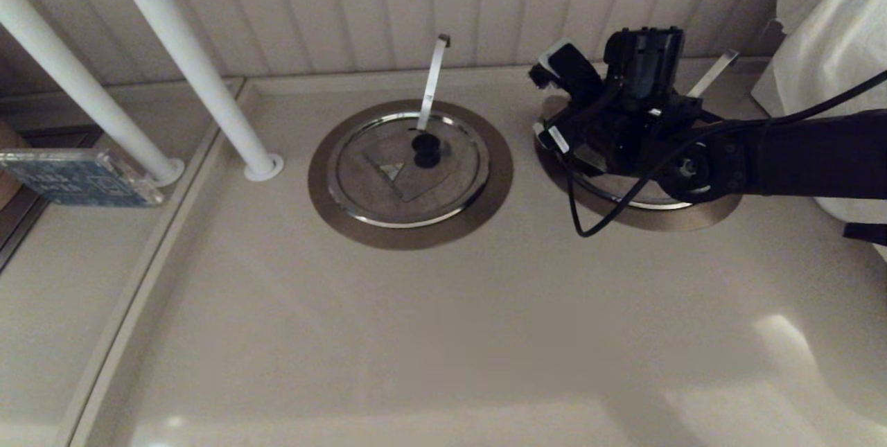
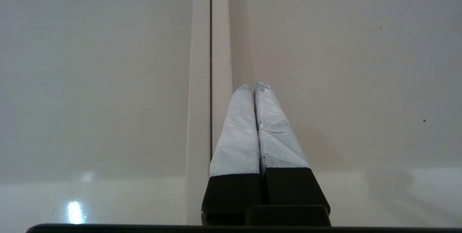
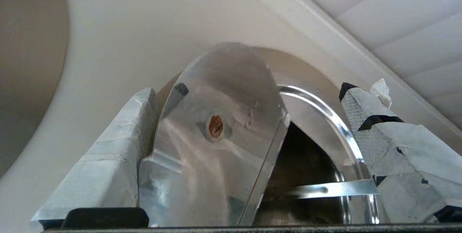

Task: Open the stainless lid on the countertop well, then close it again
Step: Close the lid

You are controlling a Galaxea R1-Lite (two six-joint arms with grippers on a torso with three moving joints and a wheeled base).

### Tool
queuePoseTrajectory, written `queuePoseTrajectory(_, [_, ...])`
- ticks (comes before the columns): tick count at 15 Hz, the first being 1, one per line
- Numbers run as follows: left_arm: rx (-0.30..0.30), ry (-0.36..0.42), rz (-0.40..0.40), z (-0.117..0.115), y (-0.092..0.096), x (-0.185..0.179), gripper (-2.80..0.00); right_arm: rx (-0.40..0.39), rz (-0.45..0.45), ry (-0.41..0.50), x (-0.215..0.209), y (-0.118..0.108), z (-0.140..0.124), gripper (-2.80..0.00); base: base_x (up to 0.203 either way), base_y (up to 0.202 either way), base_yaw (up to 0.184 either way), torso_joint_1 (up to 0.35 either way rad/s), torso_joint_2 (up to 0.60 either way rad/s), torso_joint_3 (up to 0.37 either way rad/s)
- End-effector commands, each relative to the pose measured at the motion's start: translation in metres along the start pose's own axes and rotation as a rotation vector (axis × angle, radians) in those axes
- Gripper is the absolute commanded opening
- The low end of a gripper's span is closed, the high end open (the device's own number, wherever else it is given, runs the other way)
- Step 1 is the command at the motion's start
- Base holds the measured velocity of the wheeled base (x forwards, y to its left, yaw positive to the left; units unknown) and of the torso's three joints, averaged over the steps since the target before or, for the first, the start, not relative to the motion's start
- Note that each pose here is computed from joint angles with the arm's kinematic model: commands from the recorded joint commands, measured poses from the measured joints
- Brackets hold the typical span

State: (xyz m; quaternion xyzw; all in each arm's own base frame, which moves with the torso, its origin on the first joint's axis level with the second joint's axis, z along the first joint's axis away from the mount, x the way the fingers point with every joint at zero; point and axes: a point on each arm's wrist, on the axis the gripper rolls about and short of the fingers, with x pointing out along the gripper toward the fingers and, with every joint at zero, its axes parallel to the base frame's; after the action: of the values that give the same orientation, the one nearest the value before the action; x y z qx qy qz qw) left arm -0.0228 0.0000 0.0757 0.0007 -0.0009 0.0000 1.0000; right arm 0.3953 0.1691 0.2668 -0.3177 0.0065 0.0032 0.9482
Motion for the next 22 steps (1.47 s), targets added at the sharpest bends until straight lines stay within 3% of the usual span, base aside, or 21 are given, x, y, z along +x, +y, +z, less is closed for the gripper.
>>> queuePoseTrajectory(1, [-0.001,-0.001,0.0,0.0,0.0,0.0,-2.8,0.003,-0.011,-0.006,-0.001,-0.004,0.002,0.0,0.0,0.0,0.0,0.0,0.0,0.0])
queuePoseTrajectory(16, [0.0,-0.001,0.0,0.0,0.0,0.0,-2.8,0.015,-0.061,-0.036,-0.057,-0.055,0.014,0.0,0.0,0.0,0.0,0.0,0.0,0.0])
queuePoseTrajectory(22, [0.0,-0.001,0.0,0.0,0.0,0.0,-2.8,-0.007,-0.092,0.047,-0.066,-0.074,-0.014,0.0,0.0,0.0,0.0,0.0,0.0,0.0])
